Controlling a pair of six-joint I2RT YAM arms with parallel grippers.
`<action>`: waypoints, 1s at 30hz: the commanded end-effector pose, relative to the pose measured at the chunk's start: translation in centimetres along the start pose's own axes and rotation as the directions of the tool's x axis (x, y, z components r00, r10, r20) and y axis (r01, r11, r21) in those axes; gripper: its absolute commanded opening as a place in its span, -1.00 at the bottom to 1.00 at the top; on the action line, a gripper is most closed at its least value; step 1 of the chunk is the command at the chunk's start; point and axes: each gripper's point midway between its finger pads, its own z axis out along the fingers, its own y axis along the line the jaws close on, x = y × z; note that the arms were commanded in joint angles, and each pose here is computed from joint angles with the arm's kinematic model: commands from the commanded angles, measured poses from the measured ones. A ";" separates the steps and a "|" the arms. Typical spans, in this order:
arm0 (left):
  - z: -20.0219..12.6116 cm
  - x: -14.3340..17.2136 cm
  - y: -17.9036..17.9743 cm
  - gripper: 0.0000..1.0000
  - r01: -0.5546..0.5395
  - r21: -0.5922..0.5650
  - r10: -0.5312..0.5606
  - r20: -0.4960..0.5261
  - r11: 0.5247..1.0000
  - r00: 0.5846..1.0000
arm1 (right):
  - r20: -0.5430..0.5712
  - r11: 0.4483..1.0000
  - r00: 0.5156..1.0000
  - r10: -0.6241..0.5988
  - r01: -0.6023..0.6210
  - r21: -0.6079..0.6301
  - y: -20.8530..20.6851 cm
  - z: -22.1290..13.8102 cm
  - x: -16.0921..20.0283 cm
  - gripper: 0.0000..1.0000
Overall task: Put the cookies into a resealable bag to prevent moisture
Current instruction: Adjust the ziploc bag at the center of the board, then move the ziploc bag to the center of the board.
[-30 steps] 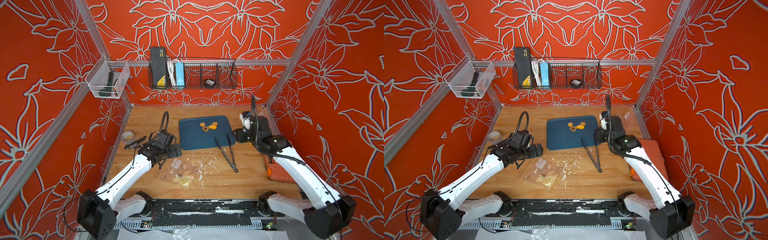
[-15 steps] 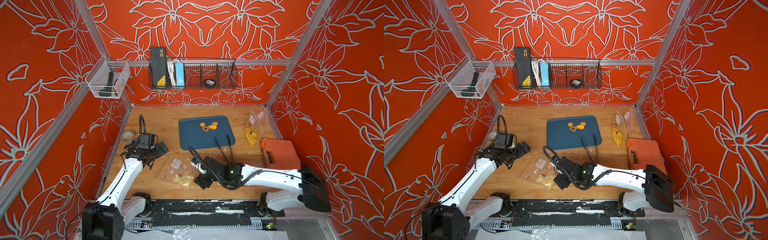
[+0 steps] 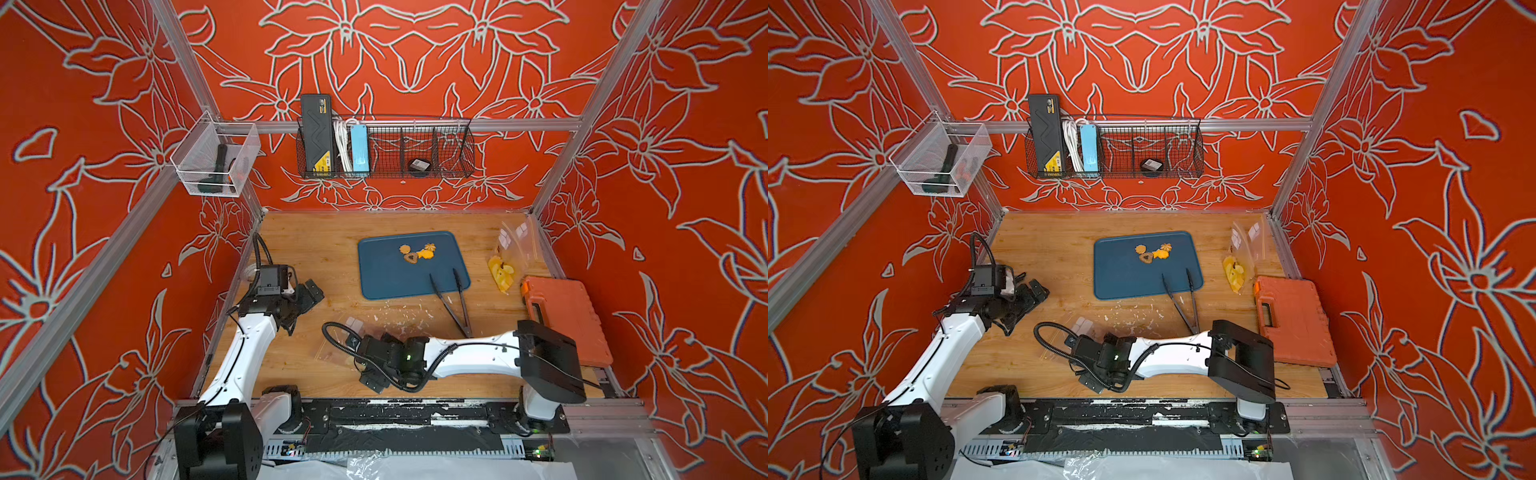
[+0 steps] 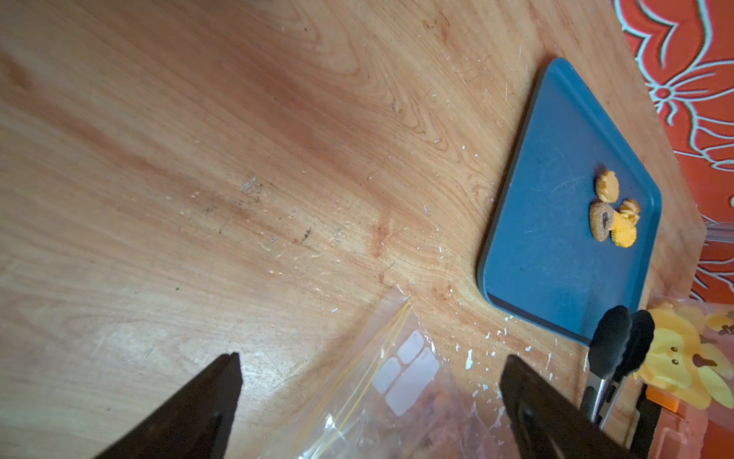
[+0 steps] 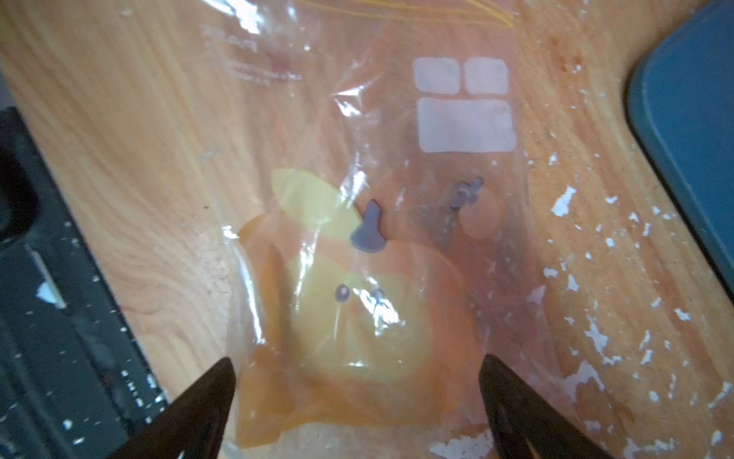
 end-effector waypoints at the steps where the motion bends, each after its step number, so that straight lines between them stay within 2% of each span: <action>1: 0.6 1.5 0.2 1.00 -0.008 0.010 0.008 -0.055 1.000 0.998 | -0.036 0.991 0.997 0.074 -0.070 0.110 -3.0 0.2 1.4 0.91; 9: 1.4 4.7 -1.1 1.00 -0.076 0.003 0.076 -0.111 0.997 0.991 | -0.048 0.952 0.964 0.263 -0.251 0.175 -8.1 -0.7 5.3 0.87; 11: 1.3 5.4 -1.3 0.96 -0.089 -0.006 0.088 -0.115 0.996 0.990 | -0.018 0.942 0.953 0.303 -0.296 0.156 -9.0 -1.6 6.0 0.86; 14: 0.2 5.8 -1.0 0.86 -0.079 -0.018 0.078 -0.064 0.997 0.995 | 0.087 0.936 0.935 0.345 -0.350 0.050 -9.2 -3.7 5.1 0.83; 16: -0.8 5.8 -0.1 0.73 -0.041 -0.037 0.040 -0.020 0.998 0.999 | 0.119 0.889 0.882 0.457 -0.455 -0.042 -9.9 -4.6 4.9 0.75; 19: -1.9 6.0 1.0 0.64 -0.005 -0.078 0.007 0.025 0.997 1.000 | 0.109 0.803 0.797 0.594 -0.578 -0.145 -10.7 -5.1 4.0 0.64; 23: -2.2 5.8 1.4 0.60 0.014 -0.108 -0.009 0.043 0.994 0.999 | 0.055 0.727 0.743 0.667 -0.634 -0.263 -9.4 -4.4 1.4 0.50; 27: -2.1 5.4 0.7 0.60 0.001 -0.095 0.002 0.036 0.995 0.999 | -0.048 0.645 0.677 0.735 -0.719 -0.258 -9.4 -1.3 0.8 0.38; 30: -1.7 5.5 0.4 0.62 -0.009 -0.084 0.011 0.023 0.996 1.000 | -0.060 0.621 0.660 0.749 -0.731 -0.284 -9.4 0.5 -0.3 0.34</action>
